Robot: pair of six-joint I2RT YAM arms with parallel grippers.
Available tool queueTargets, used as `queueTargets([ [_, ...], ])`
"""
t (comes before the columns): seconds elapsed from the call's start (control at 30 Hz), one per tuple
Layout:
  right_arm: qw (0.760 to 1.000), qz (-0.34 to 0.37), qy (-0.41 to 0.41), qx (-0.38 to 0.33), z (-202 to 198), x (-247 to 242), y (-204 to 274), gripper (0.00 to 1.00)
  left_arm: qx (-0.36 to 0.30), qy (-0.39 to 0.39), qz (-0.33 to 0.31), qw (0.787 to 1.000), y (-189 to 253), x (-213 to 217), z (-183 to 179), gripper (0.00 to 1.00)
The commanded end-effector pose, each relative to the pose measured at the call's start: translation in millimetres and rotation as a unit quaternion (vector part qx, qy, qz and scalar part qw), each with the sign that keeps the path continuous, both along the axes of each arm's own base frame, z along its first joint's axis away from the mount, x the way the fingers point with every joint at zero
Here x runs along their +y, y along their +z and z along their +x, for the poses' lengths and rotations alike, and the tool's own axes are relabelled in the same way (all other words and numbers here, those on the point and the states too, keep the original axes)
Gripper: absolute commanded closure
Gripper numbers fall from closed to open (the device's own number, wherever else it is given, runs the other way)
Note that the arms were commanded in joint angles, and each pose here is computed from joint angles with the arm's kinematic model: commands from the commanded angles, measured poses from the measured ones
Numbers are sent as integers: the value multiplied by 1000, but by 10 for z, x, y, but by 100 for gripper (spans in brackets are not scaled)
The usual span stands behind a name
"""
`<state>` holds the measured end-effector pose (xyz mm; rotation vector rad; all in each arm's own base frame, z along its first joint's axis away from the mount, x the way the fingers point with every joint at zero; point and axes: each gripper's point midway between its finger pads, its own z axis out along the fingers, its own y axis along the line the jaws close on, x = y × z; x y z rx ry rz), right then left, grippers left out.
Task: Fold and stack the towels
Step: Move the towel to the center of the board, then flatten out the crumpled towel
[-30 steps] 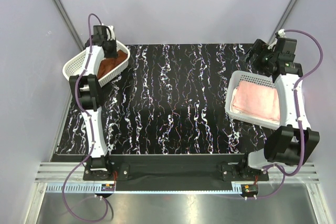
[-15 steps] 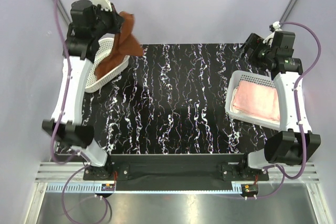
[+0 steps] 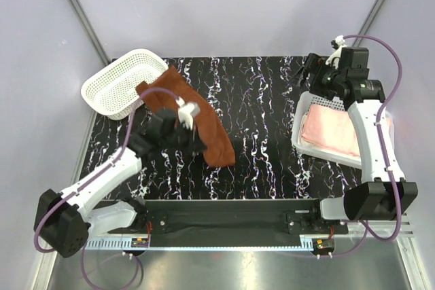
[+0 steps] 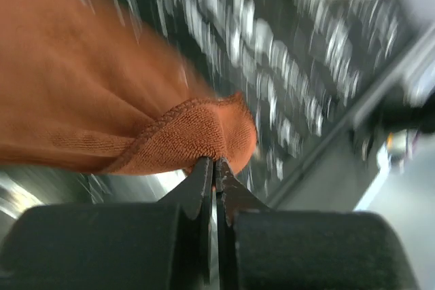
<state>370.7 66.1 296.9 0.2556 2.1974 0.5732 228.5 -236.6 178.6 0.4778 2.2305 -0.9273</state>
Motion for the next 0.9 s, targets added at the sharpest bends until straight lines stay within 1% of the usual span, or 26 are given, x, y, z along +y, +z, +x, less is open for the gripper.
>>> queueTargets([
  [0.0,999,-5,46,17,-33,266,-129,2,-29,15,-72,997,109,-114,-144,100],
  [0.07,998,-5,58,31,44,404,-238,3,-22,30,-67,997,-13,-99,-186,100],
  [0.13,996,-10,77,44,128,652,-380,5,-21,23,-60,998,-107,-144,-286,100],
  [0.17,996,-9,85,35,202,753,-358,6,-15,12,-58,998,-147,-201,-362,100],
  [0.2,993,-13,104,53,238,960,-513,7,-14,8,-58,998,-166,-230,-394,100],
  [0.27,992,-10,116,52,349,1170,-546,10,-4,-4,-56,998,-215,-324,-494,100],
  [0.33,988,-15,139,66,402,1484,-764,11,-5,-13,-61,998,-212,-403,-552,98],
  [0.37,987,-12,147,57,461,1623,-780,11,-3,-25,-61,998,-211,-471,-636,96],
  [0.4,985,-18,153,73,525,1725,-998,14,-5,-29,-65,997,-207,-508,-669,94],
  [0.43,982,-20,171,73,501,1922,-1080,15,-6,-28,-64,998,-221,-530,-691,83],
  [0.47,981,-19,183,67,553,2041,-1105,16,1,-21,-62,998,-239,-545,-701,76],
  [0.5,976,-23,200,82,596,2179,-1339,19,14,-11,-49,999,-309,-513,-724,73],
  [0.53,972,-30,215,85,605,2279,-1436,20,10,21,-37,999,-337,-447,-633,70],
  [0.57,970,-33,226,81,624,2417,-1433,20,7,48,-40,998,-292,-385,-588,63],
  [0.6,967,-44,229,101,646,2474,-1674,25,10,67,-32,997,-310,-304,-584,56],
  [0.63,965,-50,234,103,659,2519,-1739,26,-11,124,-22,992,-281,-161,-427,52],
  [0.67,965,-52,237,97,687,2600,-1767,28,-22,154,-31,987,-170,-63,-382,47],
  [0.7,964,-57,238,107,698,2637,-1920,30,-24,181,-12,983,-153,70,-355,44],
  [0.73,962,-61,242,107,701,2669,-1979,32,-43,225,1,973,-89,224,-250,42],
  [0.77,962,-64,244,107,710,2697,-2032,33,-49,253,3,966,-21,345,-191,38],
  [0.8,960,-74,244,115,696,2716,-2155,33,-55,266,15,962,55,441,-157,35],
  [0.87,958,-88,247,118,693,2723,-2286,33,-69,274,35,958,109,597,-29,34],
])
